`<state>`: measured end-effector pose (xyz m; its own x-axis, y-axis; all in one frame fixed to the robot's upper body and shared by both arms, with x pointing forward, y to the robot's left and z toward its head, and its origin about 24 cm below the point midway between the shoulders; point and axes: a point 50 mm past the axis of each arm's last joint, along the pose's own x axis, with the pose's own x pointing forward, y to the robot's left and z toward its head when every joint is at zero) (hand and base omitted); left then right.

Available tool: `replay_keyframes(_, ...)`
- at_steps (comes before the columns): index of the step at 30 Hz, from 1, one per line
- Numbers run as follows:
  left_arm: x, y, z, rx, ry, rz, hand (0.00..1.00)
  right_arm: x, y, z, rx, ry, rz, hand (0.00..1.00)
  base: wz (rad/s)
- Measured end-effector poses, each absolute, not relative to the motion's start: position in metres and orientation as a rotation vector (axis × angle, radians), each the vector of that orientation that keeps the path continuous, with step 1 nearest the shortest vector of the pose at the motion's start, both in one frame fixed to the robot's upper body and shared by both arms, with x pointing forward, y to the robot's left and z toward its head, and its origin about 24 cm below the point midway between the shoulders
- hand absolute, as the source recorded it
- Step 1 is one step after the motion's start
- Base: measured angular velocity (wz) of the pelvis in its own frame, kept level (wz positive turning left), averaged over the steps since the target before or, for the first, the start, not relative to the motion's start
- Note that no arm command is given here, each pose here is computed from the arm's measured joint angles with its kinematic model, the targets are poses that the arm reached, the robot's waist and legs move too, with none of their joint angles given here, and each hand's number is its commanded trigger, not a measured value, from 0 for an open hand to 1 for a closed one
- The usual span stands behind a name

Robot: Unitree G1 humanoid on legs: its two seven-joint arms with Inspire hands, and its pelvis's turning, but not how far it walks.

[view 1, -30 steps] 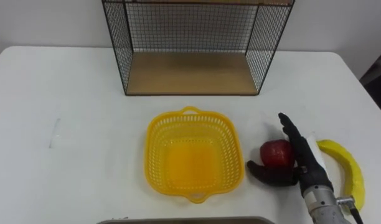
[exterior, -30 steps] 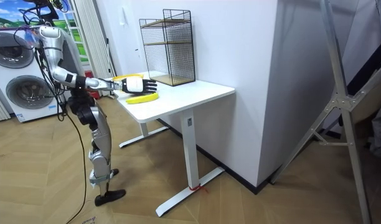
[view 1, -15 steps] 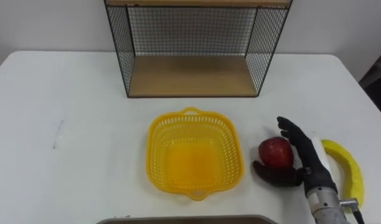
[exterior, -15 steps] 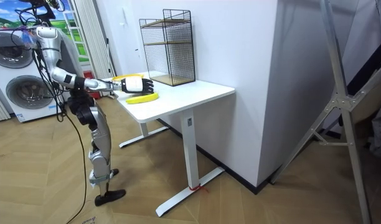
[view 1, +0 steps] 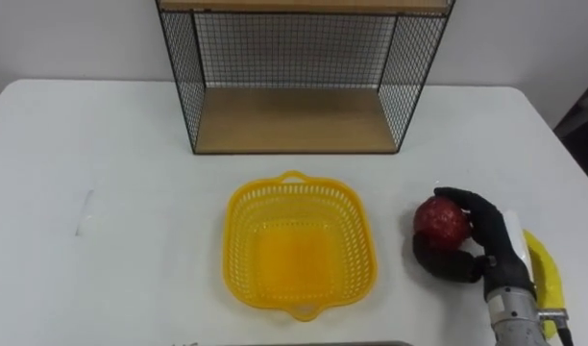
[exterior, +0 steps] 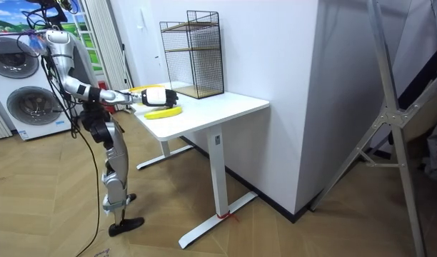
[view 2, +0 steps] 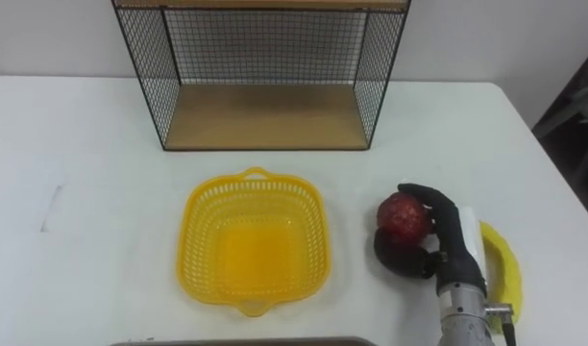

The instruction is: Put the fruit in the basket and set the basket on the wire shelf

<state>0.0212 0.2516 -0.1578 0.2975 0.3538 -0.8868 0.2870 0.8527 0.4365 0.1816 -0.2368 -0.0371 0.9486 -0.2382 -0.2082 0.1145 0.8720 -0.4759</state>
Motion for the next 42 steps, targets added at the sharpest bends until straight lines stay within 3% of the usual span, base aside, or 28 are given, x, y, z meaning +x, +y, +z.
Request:
replay_keyframes(14,0.022,0.245,-0.16,0.61,1.283,0.03,0.0,0.184,-0.223,-0.033,-0.305,0.287,-0.138,1.0,-0.03)
replay_keyframes(19,0.015,0.245,-0.162,0.606,1.313,0.028,0.0,0.194,-0.197,-0.011,-0.265,0.191,-0.001,1.0,-0.09)
replay_keyframes(33,0.01,0.229,-0.167,0.592,1.326,-0.044,0.0,0.208,-0.173,0.063,-0.199,-0.14,0.099,1.0,0.02)
replay_keyframes(42,0.016,0.226,-0.168,0.599,1.311,-0.085,0.0,0.211,-0.157,0.068,-0.237,-0.171,0.18,1.0,0.0)
